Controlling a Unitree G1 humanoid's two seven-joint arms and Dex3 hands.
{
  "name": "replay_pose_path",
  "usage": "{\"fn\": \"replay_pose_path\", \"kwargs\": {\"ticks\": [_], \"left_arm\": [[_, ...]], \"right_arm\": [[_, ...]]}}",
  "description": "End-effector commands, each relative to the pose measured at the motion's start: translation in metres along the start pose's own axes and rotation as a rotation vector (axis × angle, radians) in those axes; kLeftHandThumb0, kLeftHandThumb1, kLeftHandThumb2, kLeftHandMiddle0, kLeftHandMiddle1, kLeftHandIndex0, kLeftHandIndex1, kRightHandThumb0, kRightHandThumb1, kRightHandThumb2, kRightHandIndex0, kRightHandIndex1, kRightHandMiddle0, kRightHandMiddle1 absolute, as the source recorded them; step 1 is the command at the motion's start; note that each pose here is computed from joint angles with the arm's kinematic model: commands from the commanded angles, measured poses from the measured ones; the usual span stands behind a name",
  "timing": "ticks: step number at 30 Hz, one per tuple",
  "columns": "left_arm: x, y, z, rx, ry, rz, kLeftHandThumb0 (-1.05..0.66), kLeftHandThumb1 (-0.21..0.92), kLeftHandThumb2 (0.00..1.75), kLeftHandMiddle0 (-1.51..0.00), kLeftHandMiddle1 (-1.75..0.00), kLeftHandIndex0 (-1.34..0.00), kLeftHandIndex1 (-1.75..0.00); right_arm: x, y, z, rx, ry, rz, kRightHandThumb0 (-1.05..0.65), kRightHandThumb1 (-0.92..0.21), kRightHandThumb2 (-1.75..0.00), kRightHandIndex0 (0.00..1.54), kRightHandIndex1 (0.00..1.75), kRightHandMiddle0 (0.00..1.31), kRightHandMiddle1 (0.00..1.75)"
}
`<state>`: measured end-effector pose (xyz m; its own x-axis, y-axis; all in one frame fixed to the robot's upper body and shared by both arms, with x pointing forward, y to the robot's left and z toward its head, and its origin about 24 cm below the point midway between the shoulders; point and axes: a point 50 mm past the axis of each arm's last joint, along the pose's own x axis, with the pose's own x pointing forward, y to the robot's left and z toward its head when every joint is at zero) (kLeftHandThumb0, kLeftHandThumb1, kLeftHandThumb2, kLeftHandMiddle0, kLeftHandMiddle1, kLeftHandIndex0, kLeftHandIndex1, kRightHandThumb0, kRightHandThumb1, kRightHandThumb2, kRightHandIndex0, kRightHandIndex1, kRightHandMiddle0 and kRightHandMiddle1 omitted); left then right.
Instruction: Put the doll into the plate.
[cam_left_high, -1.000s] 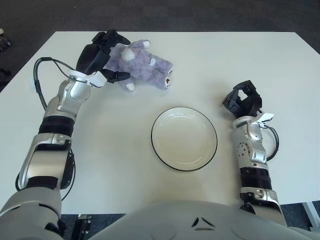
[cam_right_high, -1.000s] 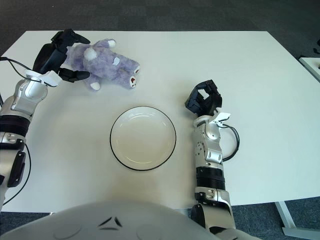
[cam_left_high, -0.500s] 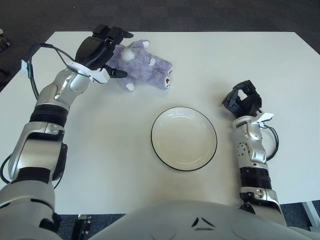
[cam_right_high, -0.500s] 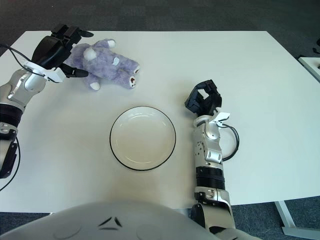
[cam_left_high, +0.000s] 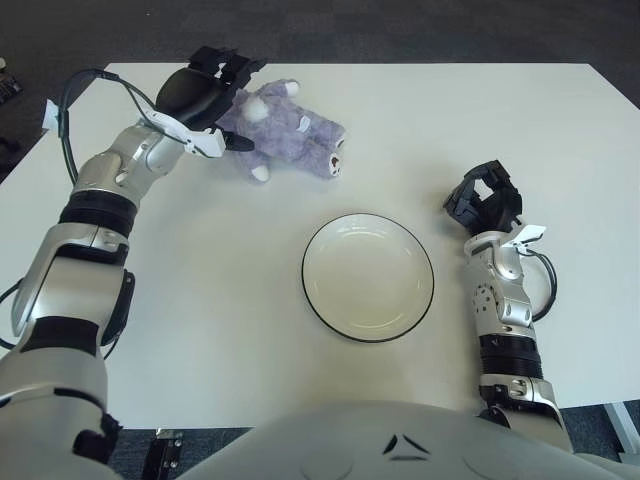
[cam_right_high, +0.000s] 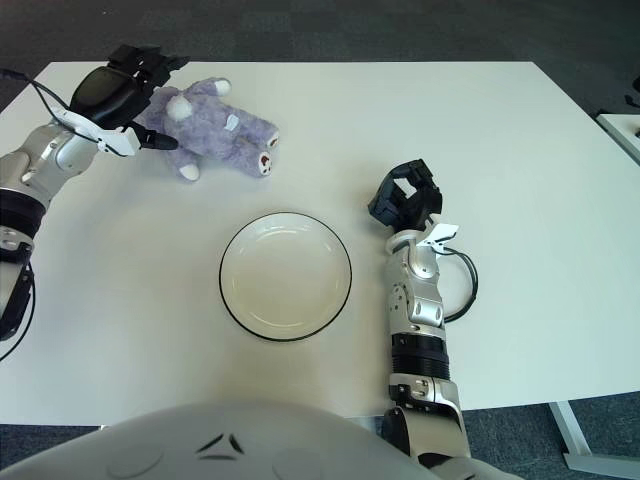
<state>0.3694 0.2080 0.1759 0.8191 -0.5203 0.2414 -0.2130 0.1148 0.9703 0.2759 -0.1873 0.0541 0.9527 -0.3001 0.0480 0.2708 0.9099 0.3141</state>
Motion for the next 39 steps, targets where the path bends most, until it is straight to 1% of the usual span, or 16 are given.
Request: {"fn": "replay_pose_path", "kwargs": {"ticks": [1, 4, 10, 11, 14, 16, 23, 31, 35, 39], "left_arm": [[0.004, 0.006, -0.002, 0.060, -0.010, -0.018, -0.94, 0.71, 0.45, -0.01, -0.07, 0.00, -0.10], [0.006, 0.005, -0.002, 0.073, -0.015, -0.037, -0.95, 0.75, 0.42, -0.01, -0.05, 0.00, -0.04], [0.009, 0.003, -0.002, 0.087, -0.018, -0.073, -0.99, 0.86, 0.34, -0.02, -0.02, 0.00, 0.00], [0.010, 0.002, -0.002, 0.090, -0.019, -0.098, -1.00, 0.87, 0.33, -0.02, -0.02, 0.00, 0.00], [0.014, 0.000, -0.001, 0.093, -0.020, -0.145, -1.03, 0.91, 0.47, 0.00, -0.01, -0.02, -0.02], [0.015, -0.002, -0.001, 0.091, -0.018, -0.176, -1.04, 0.91, 0.53, 0.00, 0.00, -0.02, -0.03], [0.015, -0.007, -0.002, 0.096, -0.016, -0.246, -1.05, 0.92, 0.68, 0.00, 0.00, 0.00, -0.01], [0.017, -0.010, 0.000, 0.068, -0.020, -0.294, -1.05, 0.92, 0.72, 0.00, 0.00, 0.00, 0.00], [0.023, -0.015, 0.004, 0.063, -0.007, -0.333, -1.05, 0.92, 0.74, 0.00, 0.00, 0.00, 0.00], [0.024, -0.016, 0.005, 0.067, -0.006, -0.342, -1.05, 0.92, 0.78, 0.00, 0.00, 0.00, 0.00]], "right_arm": [[-0.018, -0.001, -0.031, 0.039, 0.138, -0.049, -0.48, -0.33, -1.30, 0.95, 1.75, 0.60, 1.75], [-0.018, -0.001, -0.031, 0.037, 0.138, -0.047, -0.48, -0.33, -1.30, 0.95, 1.75, 0.60, 1.75], [-0.018, -0.001, -0.031, 0.034, 0.140, -0.046, -0.48, -0.33, -1.30, 0.95, 1.75, 0.61, 1.75], [-0.019, -0.001, -0.031, 0.034, 0.140, -0.046, -0.48, -0.33, -1.30, 0.95, 1.75, 0.61, 1.75], [-0.019, -0.001, -0.031, 0.035, 0.141, -0.048, -0.48, -0.33, -1.30, 0.95, 1.75, 0.60, 1.75], [-0.019, -0.002, -0.031, 0.037, 0.141, -0.050, -0.48, -0.33, -1.30, 0.95, 1.75, 0.60, 1.75], [-0.019, -0.002, -0.032, 0.046, 0.143, -0.059, -0.48, -0.33, -1.30, 0.94, 1.75, 0.60, 1.75], [-0.019, -0.003, -0.032, 0.053, 0.142, -0.055, -0.48, -0.33, -1.30, 0.94, 1.75, 0.60, 1.75], [-0.019, -0.004, -0.032, 0.055, 0.144, -0.052, -0.48, -0.33, -1.30, 0.94, 1.75, 0.61, 1.75], [-0.019, -0.004, -0.033, 0.062, 0.146, -0.053, -0.48, -0.33, -1.30, 0.95, 1.75, 0.61, 1.75]]}}
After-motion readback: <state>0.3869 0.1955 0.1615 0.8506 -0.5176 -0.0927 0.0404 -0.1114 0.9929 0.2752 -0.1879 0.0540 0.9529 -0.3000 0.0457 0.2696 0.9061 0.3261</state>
